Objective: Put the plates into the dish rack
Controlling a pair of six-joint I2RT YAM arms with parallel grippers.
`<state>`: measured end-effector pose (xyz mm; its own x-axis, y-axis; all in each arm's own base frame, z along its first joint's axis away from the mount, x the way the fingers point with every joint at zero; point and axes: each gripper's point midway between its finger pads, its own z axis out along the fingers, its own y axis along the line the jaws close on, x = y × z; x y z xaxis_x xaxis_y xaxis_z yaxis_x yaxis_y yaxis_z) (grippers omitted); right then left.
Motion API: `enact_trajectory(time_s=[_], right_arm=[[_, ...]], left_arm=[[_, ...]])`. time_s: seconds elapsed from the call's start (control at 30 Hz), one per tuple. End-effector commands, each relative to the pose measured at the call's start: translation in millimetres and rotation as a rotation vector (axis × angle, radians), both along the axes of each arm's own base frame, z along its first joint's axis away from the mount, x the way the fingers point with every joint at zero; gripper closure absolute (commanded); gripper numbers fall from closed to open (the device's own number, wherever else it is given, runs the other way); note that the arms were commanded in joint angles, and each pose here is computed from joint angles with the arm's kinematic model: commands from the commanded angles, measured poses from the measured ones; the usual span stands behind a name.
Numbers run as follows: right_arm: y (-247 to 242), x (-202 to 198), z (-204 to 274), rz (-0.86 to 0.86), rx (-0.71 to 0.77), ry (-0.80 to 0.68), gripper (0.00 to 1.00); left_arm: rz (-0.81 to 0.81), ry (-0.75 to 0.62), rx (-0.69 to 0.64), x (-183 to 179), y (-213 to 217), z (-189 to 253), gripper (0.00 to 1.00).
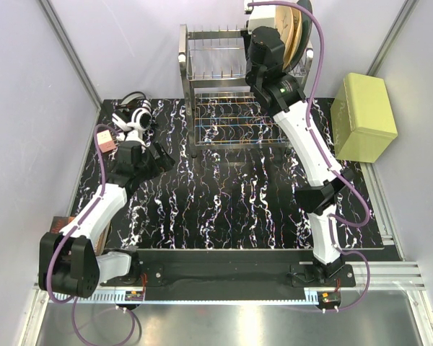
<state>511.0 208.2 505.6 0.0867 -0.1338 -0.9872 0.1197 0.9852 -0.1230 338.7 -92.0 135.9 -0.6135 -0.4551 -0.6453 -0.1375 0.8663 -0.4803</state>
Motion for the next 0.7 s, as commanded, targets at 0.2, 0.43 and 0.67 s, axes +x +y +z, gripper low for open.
enact_trajectory(time_s=[0.2, 0.43, 0.67], right_arm=[[-28, -21, 87, 0.008, 0.146, -0.256, 1.0], [-36, -13, 80, -0.015, 0.14, -0.243, 1.0], [-42, -1, 66, -0.023, 0.131, -0.21, 1.0]], left_arm=[[-0.016, -0.06, -0.04, 6, -5, 9, 0.02], [-0.015, -0.055, -0.046, 7, -6, 7, 0.02], [-0.015, -0.05, -0.046, 6, -6, 5, 0.02]])
